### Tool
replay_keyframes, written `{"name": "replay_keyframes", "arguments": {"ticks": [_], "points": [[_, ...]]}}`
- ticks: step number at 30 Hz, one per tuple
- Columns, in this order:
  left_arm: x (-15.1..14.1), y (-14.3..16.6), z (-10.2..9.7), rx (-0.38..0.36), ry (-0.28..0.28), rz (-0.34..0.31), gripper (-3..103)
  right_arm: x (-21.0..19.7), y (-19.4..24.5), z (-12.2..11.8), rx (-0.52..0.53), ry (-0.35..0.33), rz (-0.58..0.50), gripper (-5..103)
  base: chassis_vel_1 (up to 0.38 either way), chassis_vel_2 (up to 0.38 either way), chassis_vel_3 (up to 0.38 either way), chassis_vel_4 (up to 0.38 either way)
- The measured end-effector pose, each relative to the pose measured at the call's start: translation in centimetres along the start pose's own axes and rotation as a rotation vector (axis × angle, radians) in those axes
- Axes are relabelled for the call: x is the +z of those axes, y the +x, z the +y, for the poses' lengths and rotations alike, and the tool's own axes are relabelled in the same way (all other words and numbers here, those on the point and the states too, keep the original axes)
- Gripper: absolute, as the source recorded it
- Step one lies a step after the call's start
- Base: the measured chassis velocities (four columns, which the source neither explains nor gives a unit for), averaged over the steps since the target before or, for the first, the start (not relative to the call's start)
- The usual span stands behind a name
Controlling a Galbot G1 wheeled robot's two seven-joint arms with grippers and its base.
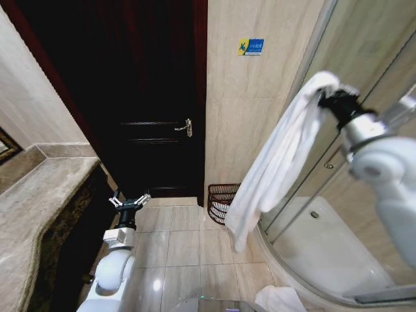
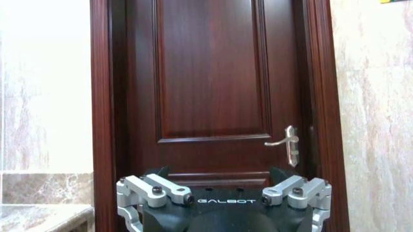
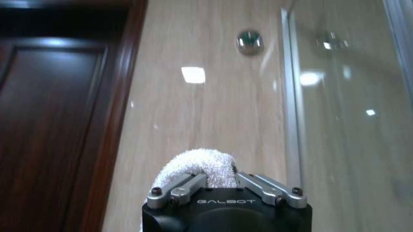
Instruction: Discard the used towel into the hamper.
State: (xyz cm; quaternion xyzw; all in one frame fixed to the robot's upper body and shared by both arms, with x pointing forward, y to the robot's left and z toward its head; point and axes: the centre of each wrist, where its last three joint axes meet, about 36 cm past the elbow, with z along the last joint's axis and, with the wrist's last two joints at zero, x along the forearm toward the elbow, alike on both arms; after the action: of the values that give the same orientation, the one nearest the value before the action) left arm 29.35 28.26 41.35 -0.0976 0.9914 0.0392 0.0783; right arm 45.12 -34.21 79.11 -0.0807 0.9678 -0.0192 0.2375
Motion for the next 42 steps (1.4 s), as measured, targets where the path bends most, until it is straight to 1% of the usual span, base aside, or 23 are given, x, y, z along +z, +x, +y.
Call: {"name": "replay_keyframes", "arguments": {"ticks": [1,2,5,6,9,10,14,15,16,17,18,19,21,23,25,30,36,37,40,41,42], "points": [[0.1,0.0,0.0,-0.003,0.001,0.001,100,-1.1,-1.1,0.1,-0.012,0.000,-0.022,2,0.000,0.000,0.000,0.000],[0.1,0.0,0.0,-0.003,0.001,0.001,100,-1.1,-1.1,0.1,-0.012,0.000,-0.022,2,0.000,0.000,0.000,0.000],[0.0,0.0,0.0,-0.006,0.000,-0.001,100,-3.1,-4.8,0.5,-0.024,-0.006,-0.048,2,0.000,0.000,0.000,0.000],[0.0,0.0,0.0,-0.006,0.000,-0.001,100,-3.1,-4.8,0.5,-0.024,-0.006,-0.048,2,0.000,0.000,0.000,0.000],[-0.1,-0.3,0.0,-0.006,-0.001,-0.010,100,-4.7,-9.2,1.0,0.009,-0.019,-0.070,2,0.000,0.000,0.000,0.000],[-0.1,-0.3,0.0,-0.006,-0.001,-0.010,100,-4.7,-9.2,1.0,0.009,-0.019,-0.070,2,0.000,0.000,0.000,0.000],[-0.1,-0.3,0.0,-0.008,-0.001,-0.008,100,-4.9,-13.9,2.3,0.071,-0.034,-0.072,2,0.000,0.000,0.000,0.000],[-0.1,-0.2,0.0,-0.009,-0.001,-0.008,100,-4.8,-14.9,2.7,0.083,-0.037,-0.072,2,0.000,0.000,0.000,0.000],[-0.1,-0.2,0.0,-0.009,-0.001,-0.008,100,-4.8,-14.9,2.7,0.083,-0.037,-0.072,2,0.000,0.000,0.000,0.000],[-0.1,-0.2,0.0,-0.010,-0.001,-0.007,100,-4.5,-16.5,3.3,0.105,-0.039,-0.071,2,0.000,0.000,0.000,0.000],[-0.2,-0.2,0.0,-0.011,-0.001,-0.008,100,-4.2,-17.4,3.6,0.117,-0.036,-0.072,2,0.000,0.000,0.000,0.000],[-0.2,-0.2,0.0,-0.011,-0.001,-0.008,100,-4.2,-17.4,3.6,0.117,-0.036,-0.072,2,0.000,0.000,0.000,0.000],[-0.4,-0.2,0.1,-0.014,0.000,-0.014,100,-4.0,-19.7,3.6,0.153,-0.011,-0.088,2,0.000,0.000,0.000,0.000],[-0.4,-0.2,0.1,-0.016,0.000,-0.015,100,-4.3,-20.4,3.6,0.163,0.000,-0.099,2,0.000,0.000,0.000,0.000],[-0.5,-0.2,0.1,-0.020,0.000,-0.015,100,-5.6,-22.1,3.3,0.176,0.029,-0.130,2,0.000,0.000,0.000,0.000],[-0.5,-0.1,0.1,-0.020,0.001,-0.016,100,-7.6,-22.9,2.7,0.169,0.065,-0.162,2,0.000,0.000,0.000,0.000],[-0.6,-0.1,0.1,-0.018,0.001,-0.018,100,-6.8,-23.4,2.8,0.160,0.074,-0.143,2,0.000,0.000,0.000,0.000],[-0.6,-0.2,0.1,-0.017,0.001,-0.018,100,-6.2,-23.3,3.0,0.158,0.072,-0.134,2,0.000,0.000,0.000,0.000],[-0.4,-0.3,0.1,-0.018,0.002,-0.015,100,-2.7,-22.5,3.9,0.142,0.064,-0.082,2,0.000,0.000,0.000,0.000],[-0.4,-0.3,0.1,-0.018,0.002,-0.015,100,-2.7,-22.5,3.9,0.142,0.064,-0.082,2,0.000,0.000,0.000,0.000],[-0.4,-0.4,0.1,-0.018,0.003,-0.015,100,-0.7,-21.9,4.3,0.135,0.064,-0.054,2,0.000,0.000,0.000,0.000]]}}
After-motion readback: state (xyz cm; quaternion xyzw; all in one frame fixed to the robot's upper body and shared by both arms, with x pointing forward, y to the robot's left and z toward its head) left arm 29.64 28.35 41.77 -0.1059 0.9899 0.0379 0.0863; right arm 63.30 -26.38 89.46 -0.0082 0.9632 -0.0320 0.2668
